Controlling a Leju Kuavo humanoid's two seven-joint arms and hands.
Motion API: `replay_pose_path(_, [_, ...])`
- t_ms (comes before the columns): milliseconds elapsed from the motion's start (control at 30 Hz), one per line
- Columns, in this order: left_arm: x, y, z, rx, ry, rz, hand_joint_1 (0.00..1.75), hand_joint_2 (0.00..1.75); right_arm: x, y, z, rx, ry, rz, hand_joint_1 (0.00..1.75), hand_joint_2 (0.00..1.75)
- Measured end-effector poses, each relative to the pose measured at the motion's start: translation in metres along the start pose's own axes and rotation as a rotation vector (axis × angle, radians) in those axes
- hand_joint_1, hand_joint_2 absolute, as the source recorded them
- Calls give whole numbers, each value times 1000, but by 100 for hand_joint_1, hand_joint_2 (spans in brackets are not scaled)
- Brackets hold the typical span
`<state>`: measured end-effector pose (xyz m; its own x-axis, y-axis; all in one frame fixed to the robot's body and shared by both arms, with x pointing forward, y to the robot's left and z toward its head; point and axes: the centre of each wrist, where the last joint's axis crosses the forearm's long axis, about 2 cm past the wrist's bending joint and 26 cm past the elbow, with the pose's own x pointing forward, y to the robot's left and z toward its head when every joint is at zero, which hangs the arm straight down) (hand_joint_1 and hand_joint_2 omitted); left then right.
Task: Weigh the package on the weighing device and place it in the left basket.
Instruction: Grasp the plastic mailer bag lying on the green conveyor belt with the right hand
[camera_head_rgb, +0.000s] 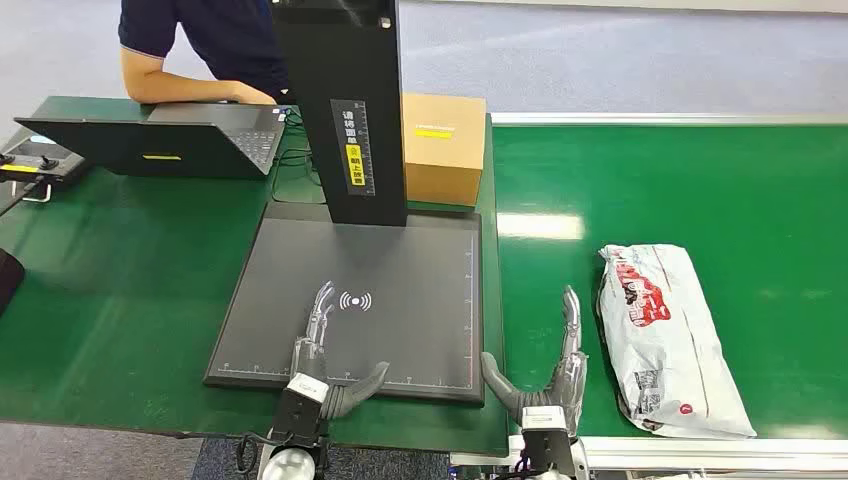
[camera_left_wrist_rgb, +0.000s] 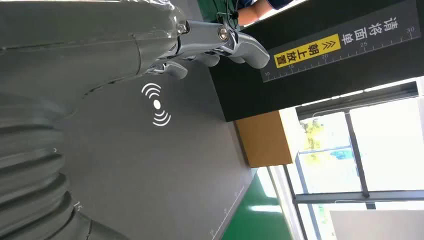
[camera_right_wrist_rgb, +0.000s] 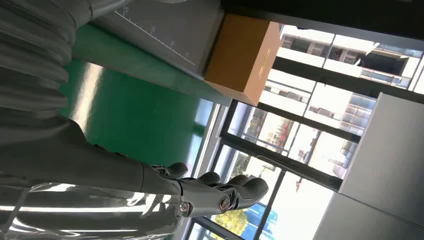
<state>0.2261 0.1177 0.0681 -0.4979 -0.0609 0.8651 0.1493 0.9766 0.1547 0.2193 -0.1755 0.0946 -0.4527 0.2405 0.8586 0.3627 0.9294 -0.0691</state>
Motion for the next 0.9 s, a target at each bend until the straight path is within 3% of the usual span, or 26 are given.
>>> replay_pose_path(467, [0,0,0,-13,0,8,0,175,-4,-7,1,-42,10,45,0,175])
replay_pose_path(900, [-1,0,9,-18,13,-9,0,175,-35,-66,-4,-135,62,244,0,175])
